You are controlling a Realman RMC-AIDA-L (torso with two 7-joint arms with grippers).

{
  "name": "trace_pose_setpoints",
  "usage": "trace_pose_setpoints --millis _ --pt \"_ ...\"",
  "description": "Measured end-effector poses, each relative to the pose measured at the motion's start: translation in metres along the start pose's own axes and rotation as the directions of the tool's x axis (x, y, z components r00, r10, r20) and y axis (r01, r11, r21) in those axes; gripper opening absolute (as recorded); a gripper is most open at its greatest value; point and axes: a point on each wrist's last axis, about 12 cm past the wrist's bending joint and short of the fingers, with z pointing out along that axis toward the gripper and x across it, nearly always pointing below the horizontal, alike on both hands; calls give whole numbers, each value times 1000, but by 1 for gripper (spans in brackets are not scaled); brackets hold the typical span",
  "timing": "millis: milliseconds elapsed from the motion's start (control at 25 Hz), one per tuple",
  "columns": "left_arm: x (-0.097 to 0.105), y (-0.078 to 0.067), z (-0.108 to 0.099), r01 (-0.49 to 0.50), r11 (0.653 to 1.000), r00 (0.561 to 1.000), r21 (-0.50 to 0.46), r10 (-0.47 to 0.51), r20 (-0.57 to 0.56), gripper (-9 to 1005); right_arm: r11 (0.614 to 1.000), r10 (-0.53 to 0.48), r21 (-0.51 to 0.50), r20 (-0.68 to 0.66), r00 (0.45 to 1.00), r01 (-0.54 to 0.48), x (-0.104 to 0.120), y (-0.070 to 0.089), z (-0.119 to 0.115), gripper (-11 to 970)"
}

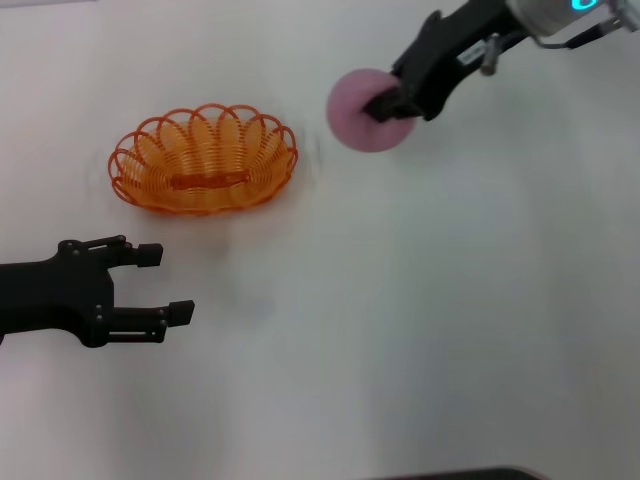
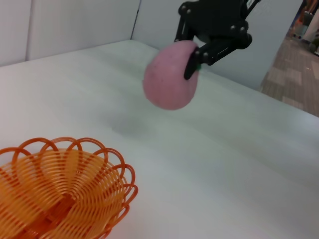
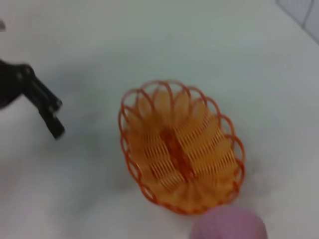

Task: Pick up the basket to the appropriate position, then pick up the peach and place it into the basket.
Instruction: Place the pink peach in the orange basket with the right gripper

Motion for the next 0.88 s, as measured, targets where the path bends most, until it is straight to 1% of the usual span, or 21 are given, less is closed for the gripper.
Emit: trace_pose_setpoints --millis 240,520,720,880 --pt "1 0 0 6 1000 1000 -4 -6 5 888 1000 4 1 131 991 -4 4 -3 18 97" --pt "1 0 0 6 1000 1000 -5 -6 9 888 999 37 -37 269 963 -28 8 -3 42 98" --pt "1 0 2 7 1000 1000 -1 -7 14 887 997 49 -69 371 927 -26 12 0 65 99" --pt "1 1 2 5 1000 1000 -4 -5 14 887 998 48 -56 455 889 -26 19 4 84 99"
